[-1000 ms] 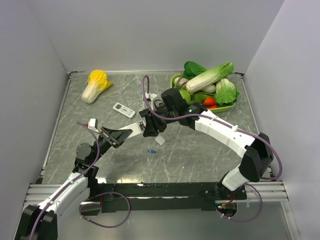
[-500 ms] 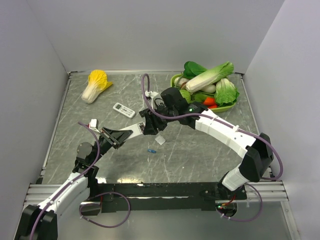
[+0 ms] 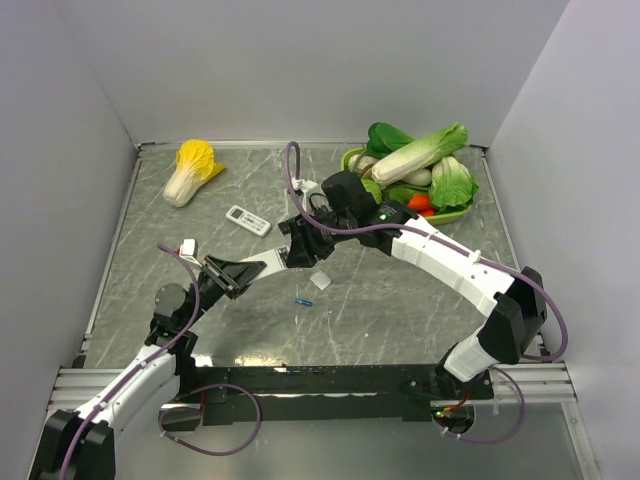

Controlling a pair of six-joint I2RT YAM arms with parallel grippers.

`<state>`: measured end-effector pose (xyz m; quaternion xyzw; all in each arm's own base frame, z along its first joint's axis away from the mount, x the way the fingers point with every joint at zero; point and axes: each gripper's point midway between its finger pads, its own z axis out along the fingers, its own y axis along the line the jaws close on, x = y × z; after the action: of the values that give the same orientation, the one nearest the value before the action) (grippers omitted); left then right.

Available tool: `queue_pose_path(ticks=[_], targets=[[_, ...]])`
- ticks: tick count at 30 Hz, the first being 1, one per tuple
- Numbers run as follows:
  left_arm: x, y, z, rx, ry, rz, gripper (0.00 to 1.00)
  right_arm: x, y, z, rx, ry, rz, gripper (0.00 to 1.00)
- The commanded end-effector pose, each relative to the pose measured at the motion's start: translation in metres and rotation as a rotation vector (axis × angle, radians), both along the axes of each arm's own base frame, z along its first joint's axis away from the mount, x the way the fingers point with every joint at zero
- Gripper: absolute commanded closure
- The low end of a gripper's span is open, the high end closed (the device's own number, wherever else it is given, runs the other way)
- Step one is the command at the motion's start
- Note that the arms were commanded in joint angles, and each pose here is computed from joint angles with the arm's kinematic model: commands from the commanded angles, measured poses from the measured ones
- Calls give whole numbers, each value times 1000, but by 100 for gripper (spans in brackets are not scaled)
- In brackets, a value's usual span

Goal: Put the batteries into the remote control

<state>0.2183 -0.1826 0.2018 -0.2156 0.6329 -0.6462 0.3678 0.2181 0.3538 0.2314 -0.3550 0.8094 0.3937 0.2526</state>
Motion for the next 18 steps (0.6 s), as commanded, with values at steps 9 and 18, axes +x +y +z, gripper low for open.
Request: queue_pose_path(ticks=[9, 18], targets=[[0, 1, 25, -23, -88, 10, 99, -8, 8, 5, 14, 48, 37, 54], [-1, 2, 23, -23, -84, 13, 99, -4, 6, 0, -6, 35, 8, 55]])
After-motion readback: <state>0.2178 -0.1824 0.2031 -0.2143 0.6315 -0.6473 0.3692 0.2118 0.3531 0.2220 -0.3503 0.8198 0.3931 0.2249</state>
